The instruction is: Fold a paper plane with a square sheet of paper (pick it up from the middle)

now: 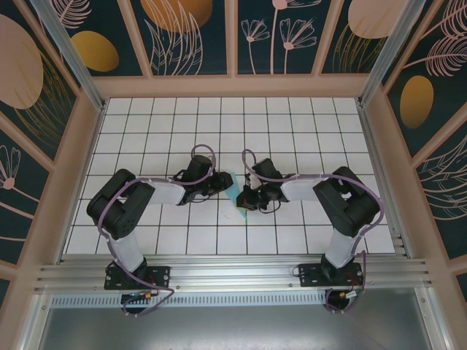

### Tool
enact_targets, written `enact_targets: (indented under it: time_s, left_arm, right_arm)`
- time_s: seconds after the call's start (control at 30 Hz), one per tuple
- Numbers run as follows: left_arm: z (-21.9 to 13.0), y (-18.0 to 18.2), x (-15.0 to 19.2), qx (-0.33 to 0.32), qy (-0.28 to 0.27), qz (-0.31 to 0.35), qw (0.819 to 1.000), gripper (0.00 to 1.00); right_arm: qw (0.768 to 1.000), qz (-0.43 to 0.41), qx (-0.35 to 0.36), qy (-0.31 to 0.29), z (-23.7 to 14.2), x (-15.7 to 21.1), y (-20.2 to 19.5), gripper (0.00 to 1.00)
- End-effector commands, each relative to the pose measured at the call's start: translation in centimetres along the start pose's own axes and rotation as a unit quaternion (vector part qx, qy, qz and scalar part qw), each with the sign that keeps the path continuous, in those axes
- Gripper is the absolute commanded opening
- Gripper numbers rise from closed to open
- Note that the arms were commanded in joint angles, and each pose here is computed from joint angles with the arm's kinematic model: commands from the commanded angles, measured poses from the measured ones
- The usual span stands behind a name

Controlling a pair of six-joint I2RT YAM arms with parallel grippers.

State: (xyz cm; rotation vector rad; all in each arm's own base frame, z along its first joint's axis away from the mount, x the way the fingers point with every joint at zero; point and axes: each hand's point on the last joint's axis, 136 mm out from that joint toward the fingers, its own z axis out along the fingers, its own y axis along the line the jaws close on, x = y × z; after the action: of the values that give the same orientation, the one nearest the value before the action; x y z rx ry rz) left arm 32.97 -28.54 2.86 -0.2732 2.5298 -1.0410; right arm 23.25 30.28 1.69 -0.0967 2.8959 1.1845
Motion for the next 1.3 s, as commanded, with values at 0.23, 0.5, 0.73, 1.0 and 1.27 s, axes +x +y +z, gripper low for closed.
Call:
enact_targets:
  time_s: [0.23, 0.5, 0.73, 1.0, 1.27]
  left_arm:
    - [1.4, 4.1, 1.5, -0.065, 0.018, -0.017, 0.998, 0.36]
    - [1.6, 4.4, 1.7, -0.069, 0.023, -0.015, 0.997, 0.35]
    - [1.7, 4.6, 1.8, -0.074, 0.025, -0.014, 0.997, 0.35]
    - [1.6, 3.9, 1.5, -0.066, 0.024, -0.010, 0.997, 0.35]
    - [1.4, 3.4, 1.2, -0.063, 0.024, -0.004, 0.998, 0.35]
  right_arm:
    - [1.000, 0.000, -0.002, 0.021, -1.8, 2.2, 0.2, 0.07]
    - [0.998, 0.024, 0.040, 0.033, -1.3, 4.6, -3.3, 0.07]
    - [0.998, 0.028, 0.033, 0.036, -1.7, 5.3, -3.3, 0.07]
    - [0.999, 0.012, 0.009, 0.028, -2.4, 5.1, -2.0, 0.07]
    - [0.999, 0.025, 0.028, 0.035, -1.8, 5.7, -3.3, 0.06]
